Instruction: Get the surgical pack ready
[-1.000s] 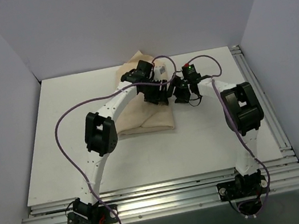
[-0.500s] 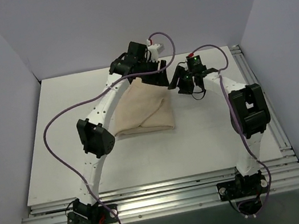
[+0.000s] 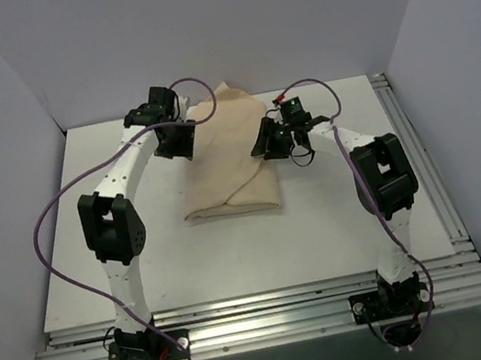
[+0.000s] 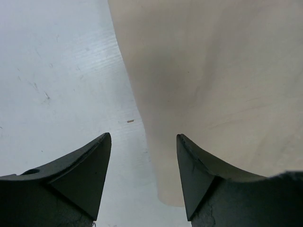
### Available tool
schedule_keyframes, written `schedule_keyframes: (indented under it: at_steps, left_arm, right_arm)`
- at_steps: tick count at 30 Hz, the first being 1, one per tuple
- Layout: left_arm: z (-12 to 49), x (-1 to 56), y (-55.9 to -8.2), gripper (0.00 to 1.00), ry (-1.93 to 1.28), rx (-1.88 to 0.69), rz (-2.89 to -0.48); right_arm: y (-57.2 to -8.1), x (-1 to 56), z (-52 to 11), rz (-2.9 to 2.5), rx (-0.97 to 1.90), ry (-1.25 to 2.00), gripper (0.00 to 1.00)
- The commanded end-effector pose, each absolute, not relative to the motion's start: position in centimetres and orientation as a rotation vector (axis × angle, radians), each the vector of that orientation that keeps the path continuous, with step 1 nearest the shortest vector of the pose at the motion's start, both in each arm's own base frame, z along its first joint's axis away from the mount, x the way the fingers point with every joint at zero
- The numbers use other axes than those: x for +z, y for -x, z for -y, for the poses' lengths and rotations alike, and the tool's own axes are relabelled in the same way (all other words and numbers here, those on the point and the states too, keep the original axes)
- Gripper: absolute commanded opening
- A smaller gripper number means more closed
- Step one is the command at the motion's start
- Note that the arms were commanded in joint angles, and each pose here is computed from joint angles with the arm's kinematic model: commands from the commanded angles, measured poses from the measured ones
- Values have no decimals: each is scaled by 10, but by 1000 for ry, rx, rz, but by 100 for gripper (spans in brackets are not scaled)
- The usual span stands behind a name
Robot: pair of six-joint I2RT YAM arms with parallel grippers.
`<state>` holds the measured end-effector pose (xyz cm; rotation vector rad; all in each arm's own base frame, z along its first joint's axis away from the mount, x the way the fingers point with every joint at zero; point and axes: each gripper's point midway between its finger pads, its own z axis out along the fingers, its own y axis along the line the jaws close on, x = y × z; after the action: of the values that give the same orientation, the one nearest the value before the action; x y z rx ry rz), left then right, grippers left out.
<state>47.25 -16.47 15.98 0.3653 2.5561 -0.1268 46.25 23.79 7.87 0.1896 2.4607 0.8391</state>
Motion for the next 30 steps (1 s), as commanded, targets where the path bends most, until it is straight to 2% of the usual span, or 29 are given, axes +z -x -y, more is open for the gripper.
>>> schedule_keyframes:
  at_steps: [1, 4, 7, 8, 9, 14, 24, 25, 27, 30]
  left_arm:
    - [167, 165, -480, 66, -375, -43, -2487]
    - [171, 160, -485, 66, -383, -56, -2481]
    - [166, 152, -491, 65, -368, -16, -2495]
    - [164, 148, -492, 64, -360, -4, -2502]
    - [161, 148, -494, 64, -349, 6, -2503]
    - [161, 165, -504, 64, -340, -20, -2457]
    - [147, 160, -527, 64, -285, -19, -2466]
    - [148, 154, -531, 61, -284, -26, -2474]
    - [153, 162, -541, 53, -273, -52, -2447]
    - [170, 171, -555, 39, -319, -157, -2387]
  right_arm:
    - [-466, 74, -246, -2471, 855, -157, 44]
    - [-464, 66, -239, -2490, 818, -196, 35]
    - [-464, 70, -233, -2480, 812, -204, 16]
    - [-466, 72, -229, -2475, 809, -211, 5]
    - [-467, 74, -226, -2473, 805, -217, 0]
    - [-470, 77, -209, -2484, 785, -254, 0]
    - [-474, 94, -195, -2482, 755, -185, 1]
    - [-476, 92, -190, -2495, 739, -188, 10]
    - [-484, 90, -185, -2502, 727, -180, 19]
    - [-516, 105, -189, -2426, 792, -123, 19]
